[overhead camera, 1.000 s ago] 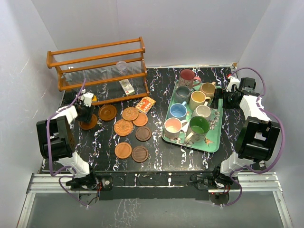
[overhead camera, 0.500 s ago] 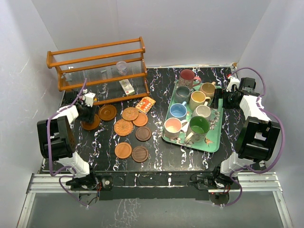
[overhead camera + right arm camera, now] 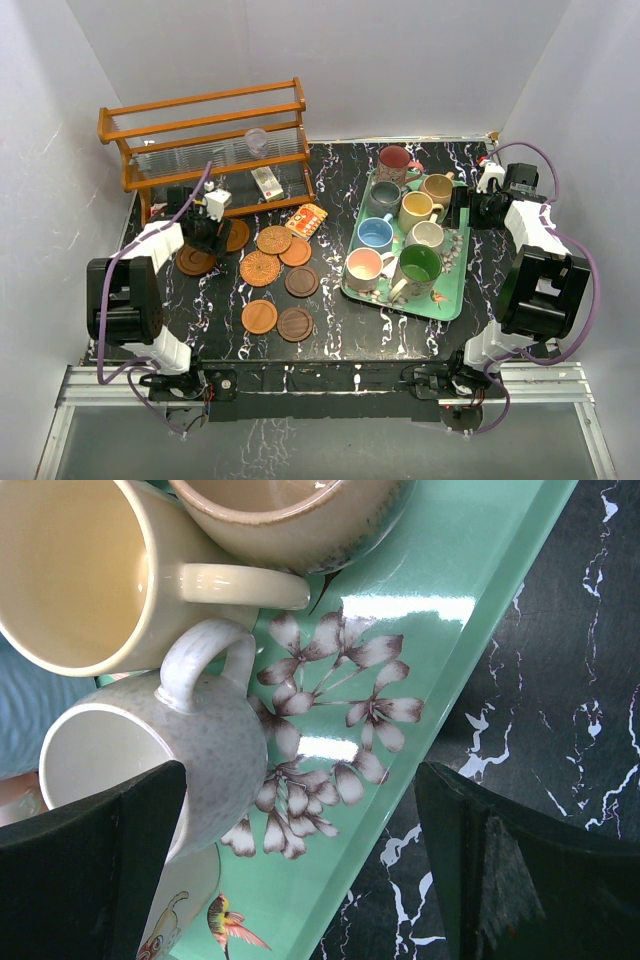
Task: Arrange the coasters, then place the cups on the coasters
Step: Move the coaster to the center of the board.
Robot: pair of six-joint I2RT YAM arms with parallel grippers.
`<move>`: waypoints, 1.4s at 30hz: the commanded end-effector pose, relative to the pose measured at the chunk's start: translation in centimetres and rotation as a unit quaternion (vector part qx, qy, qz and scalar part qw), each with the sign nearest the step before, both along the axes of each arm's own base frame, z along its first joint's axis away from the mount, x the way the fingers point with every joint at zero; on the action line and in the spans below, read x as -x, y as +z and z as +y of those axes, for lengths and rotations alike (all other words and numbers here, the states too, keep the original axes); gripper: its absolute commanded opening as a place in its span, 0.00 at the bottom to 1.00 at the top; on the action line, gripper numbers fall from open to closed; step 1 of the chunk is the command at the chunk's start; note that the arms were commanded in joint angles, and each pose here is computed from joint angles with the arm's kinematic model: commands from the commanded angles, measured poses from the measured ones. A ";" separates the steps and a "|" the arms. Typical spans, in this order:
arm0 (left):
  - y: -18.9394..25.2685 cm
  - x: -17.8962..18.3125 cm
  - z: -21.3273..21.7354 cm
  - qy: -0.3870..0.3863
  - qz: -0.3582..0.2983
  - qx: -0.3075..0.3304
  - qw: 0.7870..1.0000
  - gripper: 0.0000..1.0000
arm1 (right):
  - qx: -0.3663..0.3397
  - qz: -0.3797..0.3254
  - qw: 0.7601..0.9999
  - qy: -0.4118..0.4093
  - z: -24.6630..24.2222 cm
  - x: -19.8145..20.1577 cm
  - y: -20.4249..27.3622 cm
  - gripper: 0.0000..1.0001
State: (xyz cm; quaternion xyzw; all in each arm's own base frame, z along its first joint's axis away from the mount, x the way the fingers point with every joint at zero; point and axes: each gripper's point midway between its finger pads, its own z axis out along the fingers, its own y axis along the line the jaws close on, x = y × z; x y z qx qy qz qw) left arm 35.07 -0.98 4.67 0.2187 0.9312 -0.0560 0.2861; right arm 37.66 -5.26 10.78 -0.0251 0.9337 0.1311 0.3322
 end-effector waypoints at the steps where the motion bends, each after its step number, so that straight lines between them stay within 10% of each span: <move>1: 1.5 -1.4 -3.8 -0.062 -0.024 0.024 0.998 0.61 | 0.010 -0.024 1.000 0.001 -0.4 -0.9 1.6 0.98; 14: -1.3 -2.9 -7.0 -0.104 0.023 0.051 0.993 0.60 | 0.011 -0.019 1.000 0.000 -0.5 -0.9 1.2 0.98; 30: -1.9 8.0 -6.5 -0.121 0.144 0.060 0.980 0.58 | 0.009 -0.021 1.000 0.003 -0.4 -0.9 1.4 0.98; 42: 3.4 4.2 -8.8 -0.149 0.038 0.105 0.983 0.60 | 0.008 -0.026 1.000 0.004 -0.2 -0.8 1.8 0.98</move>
